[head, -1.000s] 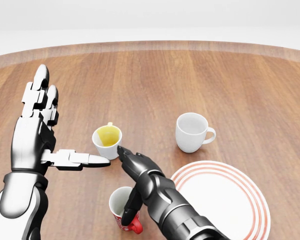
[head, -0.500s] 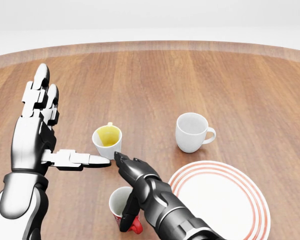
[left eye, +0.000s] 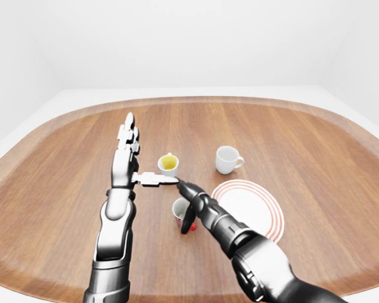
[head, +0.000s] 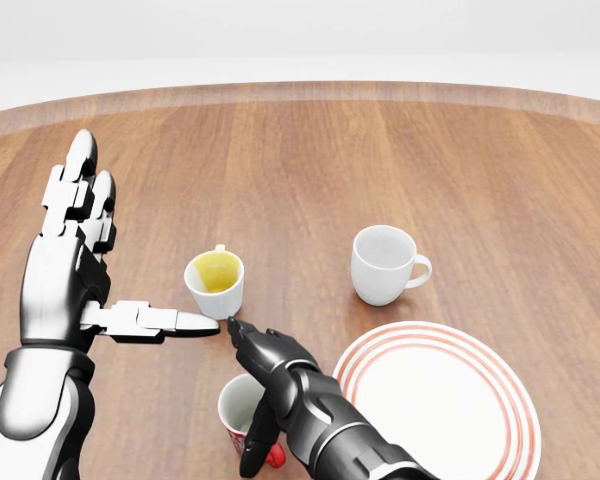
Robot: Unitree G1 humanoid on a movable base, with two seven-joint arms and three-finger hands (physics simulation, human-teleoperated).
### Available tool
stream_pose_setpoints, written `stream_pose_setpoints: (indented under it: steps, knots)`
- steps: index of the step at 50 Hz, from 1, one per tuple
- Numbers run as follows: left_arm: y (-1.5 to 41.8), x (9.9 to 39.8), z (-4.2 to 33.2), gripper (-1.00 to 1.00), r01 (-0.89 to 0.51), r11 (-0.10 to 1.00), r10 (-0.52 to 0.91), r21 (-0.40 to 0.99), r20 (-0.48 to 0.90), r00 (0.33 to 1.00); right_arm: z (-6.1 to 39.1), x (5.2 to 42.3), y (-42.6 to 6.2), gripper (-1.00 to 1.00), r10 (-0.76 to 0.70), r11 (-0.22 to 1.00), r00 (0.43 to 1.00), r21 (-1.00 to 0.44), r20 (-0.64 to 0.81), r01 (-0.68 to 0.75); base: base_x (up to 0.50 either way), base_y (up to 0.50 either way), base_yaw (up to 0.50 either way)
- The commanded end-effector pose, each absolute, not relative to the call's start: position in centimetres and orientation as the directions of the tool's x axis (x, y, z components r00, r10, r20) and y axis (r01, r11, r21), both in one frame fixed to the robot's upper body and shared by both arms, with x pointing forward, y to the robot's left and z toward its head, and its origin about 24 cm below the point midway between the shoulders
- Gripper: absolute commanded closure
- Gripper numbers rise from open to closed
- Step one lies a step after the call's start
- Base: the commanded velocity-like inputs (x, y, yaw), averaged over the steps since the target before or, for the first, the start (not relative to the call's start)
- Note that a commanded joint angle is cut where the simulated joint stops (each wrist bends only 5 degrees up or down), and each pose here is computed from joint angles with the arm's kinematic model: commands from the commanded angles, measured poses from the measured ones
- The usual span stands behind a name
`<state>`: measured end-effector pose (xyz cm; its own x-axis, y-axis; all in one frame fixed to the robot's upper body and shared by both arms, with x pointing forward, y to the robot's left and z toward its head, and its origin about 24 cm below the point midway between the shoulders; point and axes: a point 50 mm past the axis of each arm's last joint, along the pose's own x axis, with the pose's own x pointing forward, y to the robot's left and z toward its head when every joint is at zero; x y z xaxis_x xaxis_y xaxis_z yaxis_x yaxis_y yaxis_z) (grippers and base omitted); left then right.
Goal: Pick up the red mug and put it on the plate
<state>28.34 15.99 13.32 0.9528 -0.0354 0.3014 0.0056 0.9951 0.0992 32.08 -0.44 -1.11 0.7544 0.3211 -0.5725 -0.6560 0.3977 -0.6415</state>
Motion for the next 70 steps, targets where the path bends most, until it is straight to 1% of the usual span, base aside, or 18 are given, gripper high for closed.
stream_pose_setpoints:
  steps: [1, 6, 7, 8, 9, 10, 21, 29, 37, 49, 51, 58, 70]
  knots:
    - [16.0, 28.3, 13.2, -1.00, 0.006, 0.995, -0.035, 0.098, 0.296, 0.955, -1.4, 31.9, -0.5, -1.00, 0.318, 0.394, 0.751, -0.640, -0.579, -0.660, 0.00, 0.00, 0.00]
    - [16.0, 28.4, 13.1, -1.00, 0.006, 0.995, -0.034, 0.098, 0.292, 0.956, -1.4, 31.8, -0.5, -1.00, 0.317, 0.394, 0.751, -0.640, -0.579, -0.660, 0.00, 0.00, 0.00]
    - [16.0, 28.4, 13.1, -1.00, 0.006, 0.995, -0.035, 0.098, 0.292, 0.956, -1.4, 31.8, -0.5, -0.85, 0.317, 0.394, 0.751, -0.640, -0.579, -0.660, 0.00, 0.00, 0.00]
    - [16.0, 28.4, 13.1, -1.00, 0.006, 0.995, -0.035, 0.098, 0.292, 0.956, -1.4, 31.8, -0.5, 0.13, 0.316, 0.395, 0.753, -0.641, -0.578, -0.658, 0.00, 0.00, 0.00]
    - [16.0, 28.4, 13.1, -1.00, 0.006, 0.995, -0.035, 0.098, 0.292, 0.956, -1.4, 31.8, -0.5, 0.94, 0.316, 0.394, 0.753, -0.642, -0.577, -0.657, 0.00, 0.00, 0.00]
    - [16.0, 28.4, 13.1, -1.00, 0.006, 0.995, -0.035, 0.098, 0.293, 0.955, -1.4, 31.9, -0.5, 1.00, 0.316, 0.396, 0.755, -0.643, -0.575, -0.655, 0.00, 0.00, 0.00]
    - [16.0, 28.4, 13.0, -1.00, 0.006, 0.995, -0.034, 0.096, 0.290, 0.957, -1.7, 31.7, -0.6, 1.00, 0.312, 0.394, 0.750, -0.639, -0.583, -0.661, 0.00, 0.00, 0.00]
    - [16.0, 28.4, 13.0, -1.00, 0.005, 0.995, -0.033, 0.097, 0.290, 0.957, -1.4, 32.0, -0.7, 1.00, 0.311, 0.394, 0.756, -0.646, -0.575, -0.654, 0.00, 0.00, 0.00]
    - [16.0, 28.4, 13.0, -1.00, 0.006, 0.995, -0.034, 0.097, 0.291, 0.956, 0.0, 33.1, -0.9, 1.00, 0.315, 0.419, 0.782, -0.660, -0.538, -0.623, 0.00, 0.00, 0.00]
    - [15.8, 28.5, 12.9, -1.00, 0.009, 0.995, -0.037, 0.099, 0.286, 0.958, 3.1, 35.1, -1.0, 1.00, 0.343, 0.465, 0.825, -0.682, -0.449, -0.565, 0.00, 0.00, 0.00]
    - [15.8, 28.5, 13.0, -1.00, 0.009, 0.995, -0.038, 0.099, 0.288, 0.957, 4.0, 35.5, -1.1, 1.00, 0.347, 0.485, 0.841, -0.688, -0.416, -0.540, 0.00, 0.00, 0.00]
    - [15.7, 28.5, 13.1, -1.00, 0.011, 0.995, -0.039, 0.100, 0.291, 0.956, 5.0, 36.0, -1.3, 1.00, 0.362, 0.502, 0.850, -0.688, -0.383, -0.524, 0.00, 0.00, 0.00]
    - [15.6, 28.4, 12.9, -1.00, 0.012, 0.995, -0.040, 0.100, 0.286, 0.957, 5.1, 36.2, -2.7, 1.00, 0.346, 0.518, 0.864, -0.693, -0.366, -0.501, 0.00, 0.00, 0.00]
